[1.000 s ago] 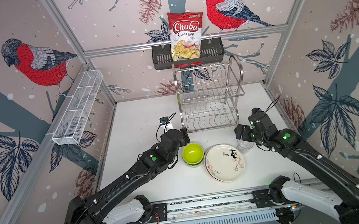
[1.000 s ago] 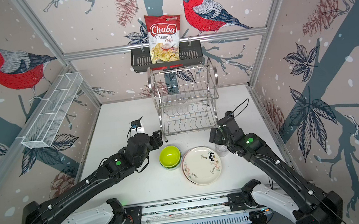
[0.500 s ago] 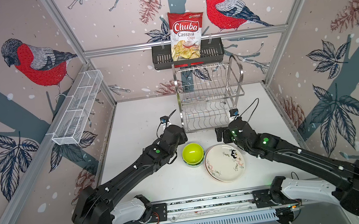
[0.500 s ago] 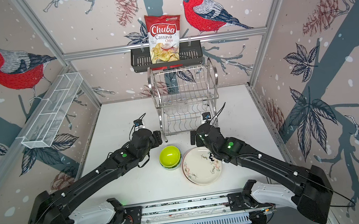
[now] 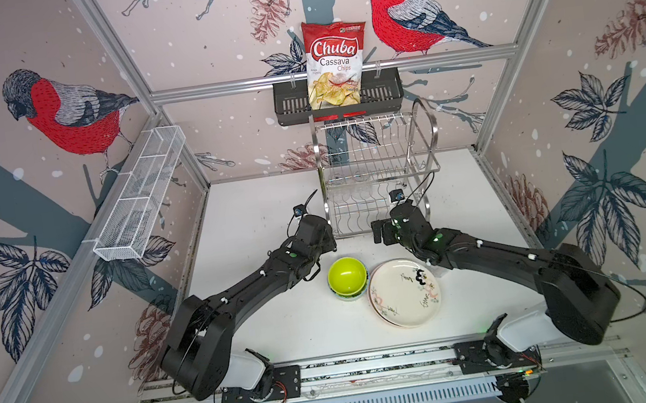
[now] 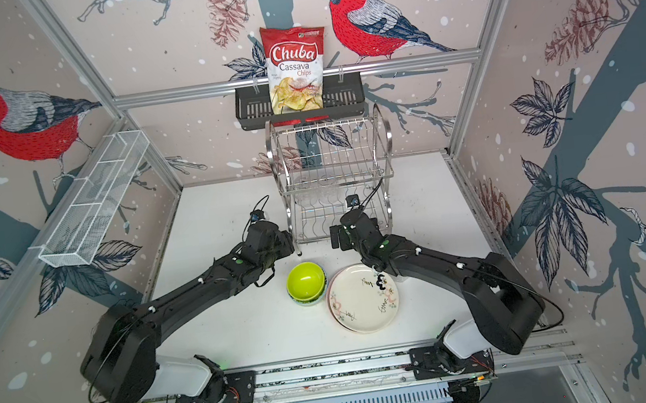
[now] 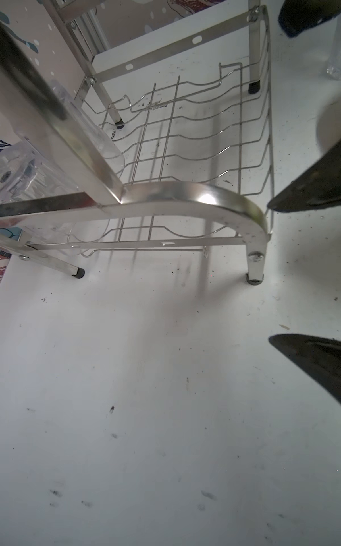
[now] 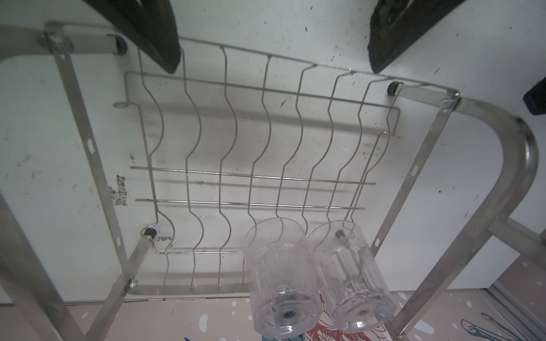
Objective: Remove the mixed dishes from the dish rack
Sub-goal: 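Reach the right gripper into the rack while the left moves beside it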
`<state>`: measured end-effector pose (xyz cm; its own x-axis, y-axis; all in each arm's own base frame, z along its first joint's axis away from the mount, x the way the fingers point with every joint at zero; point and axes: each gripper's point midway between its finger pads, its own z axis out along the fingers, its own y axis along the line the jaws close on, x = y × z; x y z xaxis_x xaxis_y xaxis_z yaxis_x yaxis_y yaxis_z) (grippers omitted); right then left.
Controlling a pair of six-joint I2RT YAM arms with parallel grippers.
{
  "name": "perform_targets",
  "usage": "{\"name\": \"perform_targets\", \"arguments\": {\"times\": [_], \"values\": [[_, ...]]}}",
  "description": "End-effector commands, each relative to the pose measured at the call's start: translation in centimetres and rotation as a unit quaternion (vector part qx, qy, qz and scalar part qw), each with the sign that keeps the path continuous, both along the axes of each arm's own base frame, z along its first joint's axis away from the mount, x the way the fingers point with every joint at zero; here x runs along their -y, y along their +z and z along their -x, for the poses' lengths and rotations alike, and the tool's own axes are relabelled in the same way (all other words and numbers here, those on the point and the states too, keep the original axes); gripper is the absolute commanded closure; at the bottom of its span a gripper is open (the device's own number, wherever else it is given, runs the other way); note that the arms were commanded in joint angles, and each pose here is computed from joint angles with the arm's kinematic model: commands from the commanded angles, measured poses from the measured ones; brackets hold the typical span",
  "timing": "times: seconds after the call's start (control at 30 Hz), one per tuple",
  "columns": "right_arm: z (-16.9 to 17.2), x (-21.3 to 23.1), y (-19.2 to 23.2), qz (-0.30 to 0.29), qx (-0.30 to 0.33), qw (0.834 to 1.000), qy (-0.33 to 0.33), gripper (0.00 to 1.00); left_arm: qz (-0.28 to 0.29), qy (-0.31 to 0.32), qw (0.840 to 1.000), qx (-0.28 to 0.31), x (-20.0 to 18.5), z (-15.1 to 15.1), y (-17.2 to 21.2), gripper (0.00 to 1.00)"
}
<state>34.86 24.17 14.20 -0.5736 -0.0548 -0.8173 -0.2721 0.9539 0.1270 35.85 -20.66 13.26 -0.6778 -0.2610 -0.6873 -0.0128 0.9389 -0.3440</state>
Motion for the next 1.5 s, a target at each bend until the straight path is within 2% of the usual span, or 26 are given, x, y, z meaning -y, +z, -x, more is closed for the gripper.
{"name": "perform_targets", "arguments": {"times": [0.0, 0.2, 0.37, 0.57, 0.83, 1.07, 1.47], "values": [[-1.9, -1.2, 1.1, -0.033, 0.032, 0.999, 0.014, 0.01, 0.015, -0.013, 1.000, 0.016, 1.7, -1.9, 1.0, 0.33], [-4.8, -1.0, 0.1, -0.037, 0.038, 0.999, 0.005, 0.01, -0.018, -0.010, 1.000, -0.006, 2.6, -3.9, -0.3, 0.32], [-6.8, -1.2, -0.4, -0.039, 0.038, 0.998, 0.003, 0.01, -0.024, -0.008, 1.000, -0.015, 2.9, -4.7, -1.4, 0.42], [-8.8, -0.9, -0.7, -0.038, 0.043, 0.998, -0.009, 0.01, -0.031, -0.005, 0.999, -0.025, 2.8, -5.4, -2.0, 0.74], [-12.1, -1.4, -0.5, -0.029, 0.063, 0.998, -0.010, 0.01, -0.036, -0.005, 0.999, -0.031, 3.0, -5.6, -1.9, 0.94], [-15.6, -2.3, -1.0, -0.021, 0.074, 0.997, -0.008, 0.01, -0.039, -0.008, 0.998, -0.040, 3.0, -5.4, -2.2, 1.00], [-20.4, -3.9, -1.9, 0.003, 0.076, 0.997, -0.010, 0.01, -0.041, -0.014, 0.997, -0.056, 3.1, -5.0, -3.7, 1.00]]}}
